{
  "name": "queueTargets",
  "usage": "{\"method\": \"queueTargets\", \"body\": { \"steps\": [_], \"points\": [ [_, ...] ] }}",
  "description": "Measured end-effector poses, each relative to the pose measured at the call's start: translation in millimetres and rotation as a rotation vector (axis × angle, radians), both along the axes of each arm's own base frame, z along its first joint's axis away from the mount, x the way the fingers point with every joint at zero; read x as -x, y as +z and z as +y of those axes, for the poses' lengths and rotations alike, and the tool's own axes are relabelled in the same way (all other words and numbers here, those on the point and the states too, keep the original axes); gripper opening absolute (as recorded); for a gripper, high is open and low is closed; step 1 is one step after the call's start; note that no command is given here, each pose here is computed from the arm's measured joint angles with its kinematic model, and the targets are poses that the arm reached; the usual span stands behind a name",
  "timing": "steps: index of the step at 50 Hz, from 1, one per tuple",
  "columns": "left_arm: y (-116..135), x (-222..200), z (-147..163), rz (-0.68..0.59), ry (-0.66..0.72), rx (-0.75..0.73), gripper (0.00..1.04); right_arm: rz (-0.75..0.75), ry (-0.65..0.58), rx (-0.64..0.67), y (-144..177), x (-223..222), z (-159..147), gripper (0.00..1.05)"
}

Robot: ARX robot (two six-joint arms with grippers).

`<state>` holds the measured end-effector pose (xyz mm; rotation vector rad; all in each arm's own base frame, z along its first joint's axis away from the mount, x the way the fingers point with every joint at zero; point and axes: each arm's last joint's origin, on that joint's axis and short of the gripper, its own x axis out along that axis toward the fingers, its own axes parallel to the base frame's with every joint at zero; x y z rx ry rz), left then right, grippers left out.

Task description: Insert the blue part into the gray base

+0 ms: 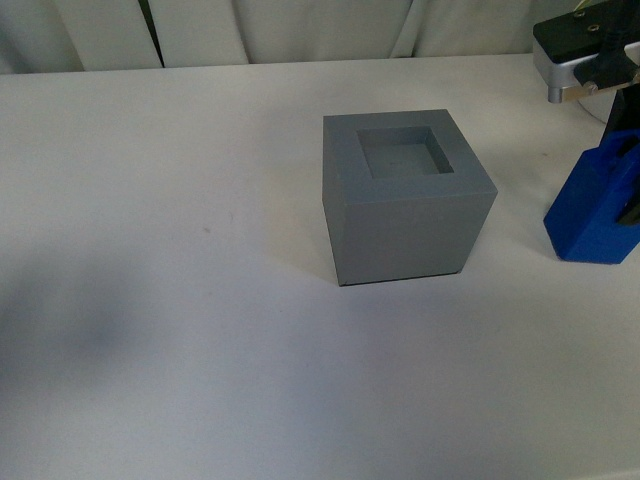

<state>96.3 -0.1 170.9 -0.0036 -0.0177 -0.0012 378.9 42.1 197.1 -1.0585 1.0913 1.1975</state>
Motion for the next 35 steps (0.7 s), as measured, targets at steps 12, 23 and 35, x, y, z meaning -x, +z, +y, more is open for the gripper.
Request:
{"method": "queueTargets", "body": {
  "steps": [12, 23, 35],
  "points": [
    [0.0, 0.0, 0.0, 0.0, 0.0, 0.0, 0.99, -0.013, 0.015, -0.052, 28.4, -3.8, 4.4, 0.46],
    [0.0, 0.0, 0.0, 0.0, 0.0, 0.0, 0.99, -0.078, 0.068, -0.125, 80.6, -2.8, 24.3, 0.46],
    [0.0, 0.0, 0.0, 0.0, 0.0, 0.0, 0.99, -0.11, 0.171, -0.187, 113.3, 8.1, 69.2, 0.46]
  ]
}}
